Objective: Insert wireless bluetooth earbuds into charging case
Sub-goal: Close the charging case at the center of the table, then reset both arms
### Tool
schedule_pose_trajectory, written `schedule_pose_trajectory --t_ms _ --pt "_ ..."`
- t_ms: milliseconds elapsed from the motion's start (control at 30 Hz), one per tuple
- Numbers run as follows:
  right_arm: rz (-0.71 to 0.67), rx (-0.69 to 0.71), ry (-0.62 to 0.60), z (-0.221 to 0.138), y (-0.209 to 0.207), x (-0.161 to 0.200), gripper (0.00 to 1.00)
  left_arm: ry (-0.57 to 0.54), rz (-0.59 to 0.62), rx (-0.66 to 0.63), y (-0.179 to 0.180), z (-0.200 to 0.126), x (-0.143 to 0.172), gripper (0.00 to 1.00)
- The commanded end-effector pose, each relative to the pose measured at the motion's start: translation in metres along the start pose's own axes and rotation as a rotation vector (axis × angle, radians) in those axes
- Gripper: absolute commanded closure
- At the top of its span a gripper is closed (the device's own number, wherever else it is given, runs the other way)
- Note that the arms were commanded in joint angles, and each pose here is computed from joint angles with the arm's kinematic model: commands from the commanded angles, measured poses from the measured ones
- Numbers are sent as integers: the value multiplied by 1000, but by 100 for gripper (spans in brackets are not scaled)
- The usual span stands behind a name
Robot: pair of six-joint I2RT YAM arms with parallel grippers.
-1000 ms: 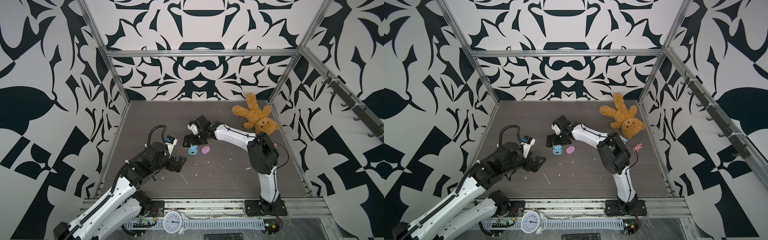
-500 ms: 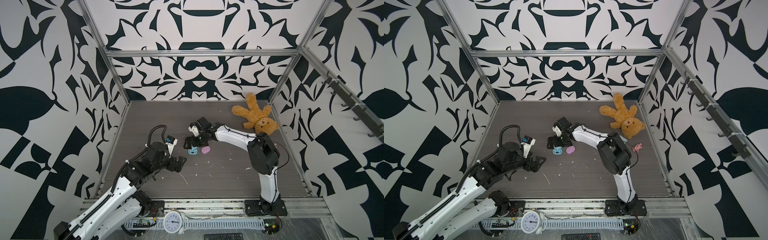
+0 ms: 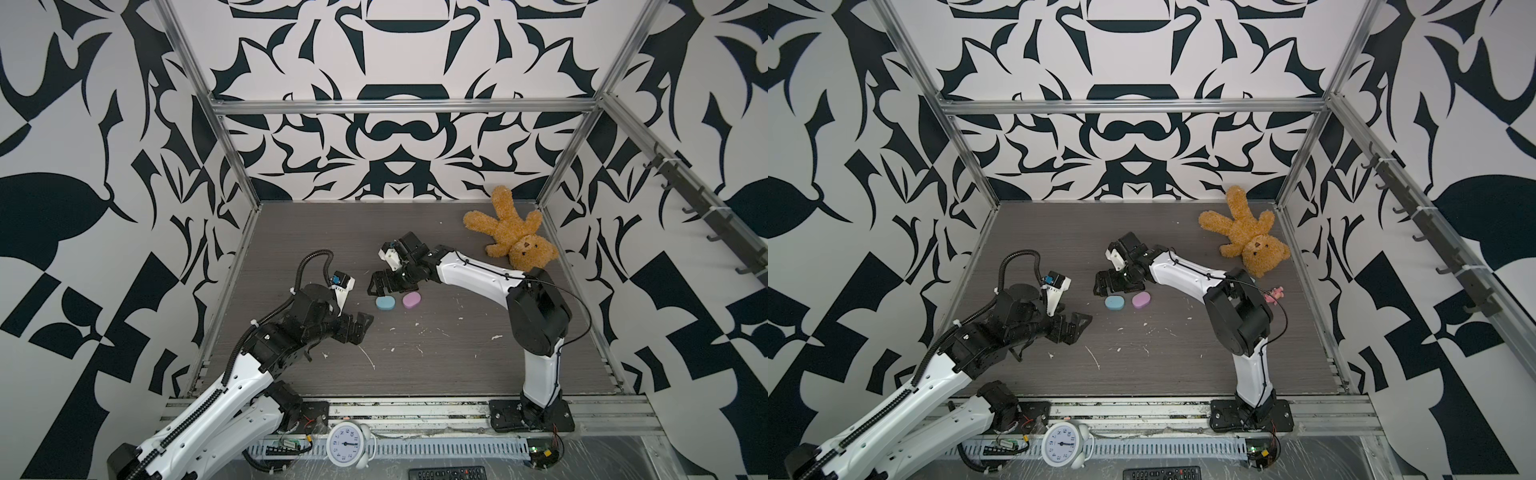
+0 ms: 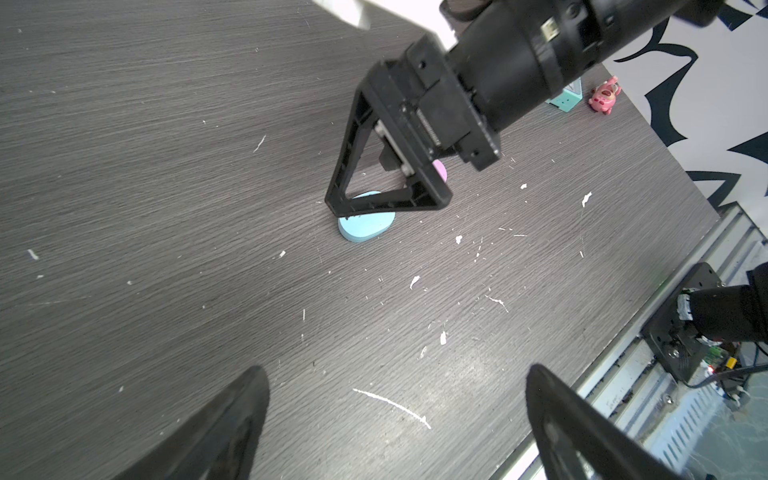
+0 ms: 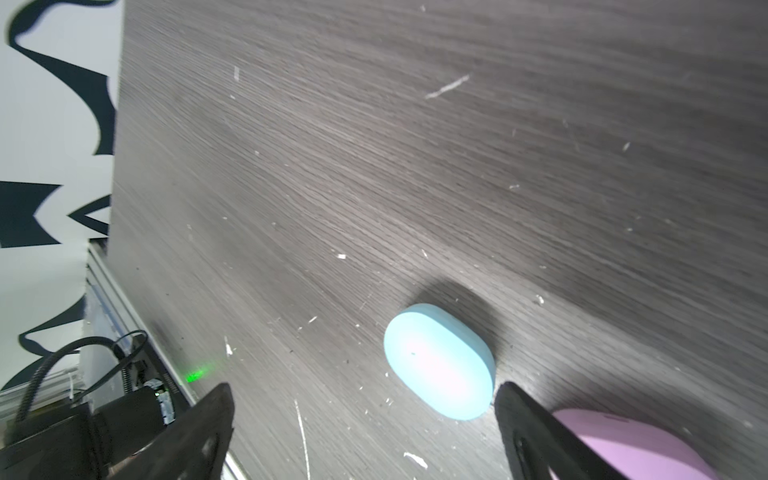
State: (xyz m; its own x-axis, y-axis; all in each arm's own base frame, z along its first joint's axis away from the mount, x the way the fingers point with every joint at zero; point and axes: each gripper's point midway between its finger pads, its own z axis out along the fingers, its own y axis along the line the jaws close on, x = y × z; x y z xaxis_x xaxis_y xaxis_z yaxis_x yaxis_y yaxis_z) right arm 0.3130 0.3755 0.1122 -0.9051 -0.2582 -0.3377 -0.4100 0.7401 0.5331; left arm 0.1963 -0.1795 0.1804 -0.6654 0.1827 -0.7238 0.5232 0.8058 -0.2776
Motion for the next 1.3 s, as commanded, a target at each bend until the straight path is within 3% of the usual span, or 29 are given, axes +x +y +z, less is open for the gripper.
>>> schedule_pose_trajectory --t_ms 0,300,500,767,1100,1267 --pt "-12 41 -92 -28 6 -13 0 -23 -6 14 -4 -5 -9 1" --pt "-18 229 -328 -100 -10 -22 0 -61 -12 -59 8 -10 -14 1" --pt "-119 357 -519 -154 -29 -15 0 -147 -48 -258 42 -24 -24 1" --pt "-192 655 -754 -224 -77 6 0 -220 -156 -559 91 -44 -31 1" --pt "-147 942 -931 -288 -143 33 0 -243 -25 -773 119 -50 -41 1" --pt "-141 1028 -1018 -301 -172 45 0 -352 19 -796 126 -42 -54 1"
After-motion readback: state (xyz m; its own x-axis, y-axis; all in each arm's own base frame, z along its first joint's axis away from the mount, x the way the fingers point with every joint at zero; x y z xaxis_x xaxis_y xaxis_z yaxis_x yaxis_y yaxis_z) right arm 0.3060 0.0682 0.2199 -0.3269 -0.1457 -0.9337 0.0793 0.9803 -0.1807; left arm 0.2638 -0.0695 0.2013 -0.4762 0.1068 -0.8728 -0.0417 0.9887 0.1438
